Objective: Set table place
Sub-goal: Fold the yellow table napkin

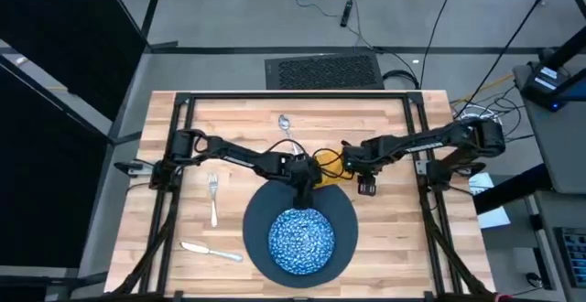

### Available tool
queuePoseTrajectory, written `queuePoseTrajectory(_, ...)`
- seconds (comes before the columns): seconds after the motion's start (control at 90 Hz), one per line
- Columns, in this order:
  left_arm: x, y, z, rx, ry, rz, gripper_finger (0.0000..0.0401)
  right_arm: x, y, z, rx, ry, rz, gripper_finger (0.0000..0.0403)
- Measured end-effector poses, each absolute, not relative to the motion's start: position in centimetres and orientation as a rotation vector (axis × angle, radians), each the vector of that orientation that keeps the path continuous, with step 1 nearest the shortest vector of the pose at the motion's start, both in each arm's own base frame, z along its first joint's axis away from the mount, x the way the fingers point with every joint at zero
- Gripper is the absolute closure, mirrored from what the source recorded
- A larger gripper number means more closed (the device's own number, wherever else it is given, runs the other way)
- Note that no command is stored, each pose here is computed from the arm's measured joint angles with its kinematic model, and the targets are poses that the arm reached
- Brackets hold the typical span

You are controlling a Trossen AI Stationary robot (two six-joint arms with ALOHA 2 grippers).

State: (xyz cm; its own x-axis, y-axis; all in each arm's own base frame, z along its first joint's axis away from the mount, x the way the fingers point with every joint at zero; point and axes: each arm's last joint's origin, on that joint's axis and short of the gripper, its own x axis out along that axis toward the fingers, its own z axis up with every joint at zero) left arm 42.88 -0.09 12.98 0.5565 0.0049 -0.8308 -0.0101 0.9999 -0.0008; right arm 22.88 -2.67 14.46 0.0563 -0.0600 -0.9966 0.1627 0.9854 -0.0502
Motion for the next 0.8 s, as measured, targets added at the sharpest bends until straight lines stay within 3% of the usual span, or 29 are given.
queuePoseTrajectory(0.322,42.9,-0.1,12.9,-0.005,0.982,0.01,0.0401,23.2,-2.7,14.8,0.081,1.51,-0.163,0.0302)
queuePoseTrajectory(0.578,42.9,-0.1,12.9,-0.007,0.983,0.01,0.0401,23.0,-2.7,14.8,0.077,1.537,-0.157,0.039)
queuePoseTrajectory(0.8,42.9,-0.1,12.9,-0.008,0.984,0.009,0.0401,23.0,-2.7,15.7,0.077,1.586,-0.155,0.0389)
